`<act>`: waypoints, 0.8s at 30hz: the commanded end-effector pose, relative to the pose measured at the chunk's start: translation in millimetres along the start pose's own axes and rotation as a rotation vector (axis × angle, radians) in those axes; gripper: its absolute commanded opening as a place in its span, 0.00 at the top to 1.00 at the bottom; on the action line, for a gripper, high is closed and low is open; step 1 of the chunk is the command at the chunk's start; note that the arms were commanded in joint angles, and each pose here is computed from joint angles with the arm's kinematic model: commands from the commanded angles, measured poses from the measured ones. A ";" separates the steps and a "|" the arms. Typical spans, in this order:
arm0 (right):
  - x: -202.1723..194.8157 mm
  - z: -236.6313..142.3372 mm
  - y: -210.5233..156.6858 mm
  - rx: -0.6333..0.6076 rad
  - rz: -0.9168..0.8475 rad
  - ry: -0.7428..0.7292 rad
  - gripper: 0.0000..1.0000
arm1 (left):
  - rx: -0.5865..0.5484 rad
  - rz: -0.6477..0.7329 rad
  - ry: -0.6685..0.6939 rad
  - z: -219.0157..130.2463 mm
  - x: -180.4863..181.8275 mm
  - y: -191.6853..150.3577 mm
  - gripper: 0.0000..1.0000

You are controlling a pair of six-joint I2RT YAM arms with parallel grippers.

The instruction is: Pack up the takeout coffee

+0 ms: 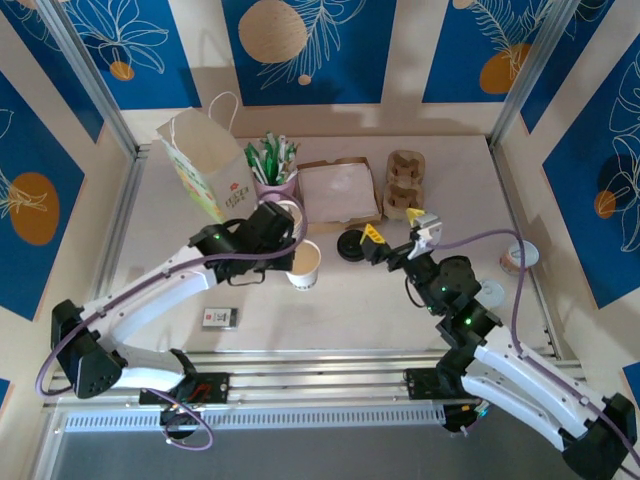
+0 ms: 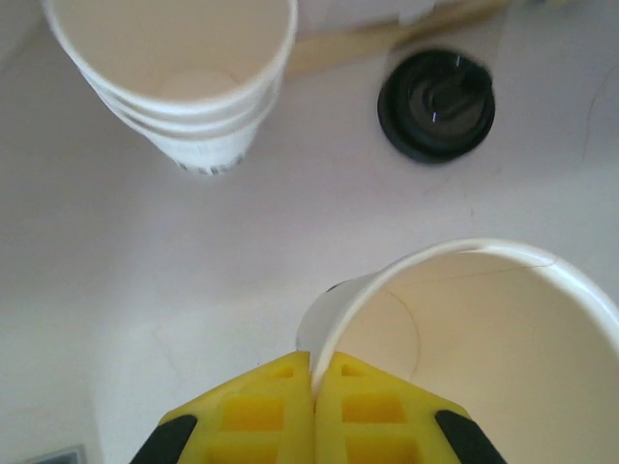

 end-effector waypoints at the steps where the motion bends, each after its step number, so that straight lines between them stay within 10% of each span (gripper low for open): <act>1: -13.4 -7.5 -5.6 0.148 0.181 -0.045 0.01 | 0.037 -0.017 -0.043 21.7 -12.0 -16.8 1.00; 13: -8.8 19.9 -16.5 0.702 0.303 0.011 0.03 | 0.109 -0.004 -0.033 66.7 -23.0 -38.0 1.00; 24: 7.1 52.9 -43.4 0.944 0.307 0.087 0.04 | 0.130 0.008 -0.013 77.6 -20.9 -43.3 0.87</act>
Point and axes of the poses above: each hand's point on the last joint's axis, 136 mm out from that joint toward the fingers, its own z axis out along the fingers, its own x axis along the line the jaws close on, y = z × x, the point moved 10 cm from there along -z, back along the fingers, and after that the axes turned 14 degrees about -z, right-handed, at the moved point
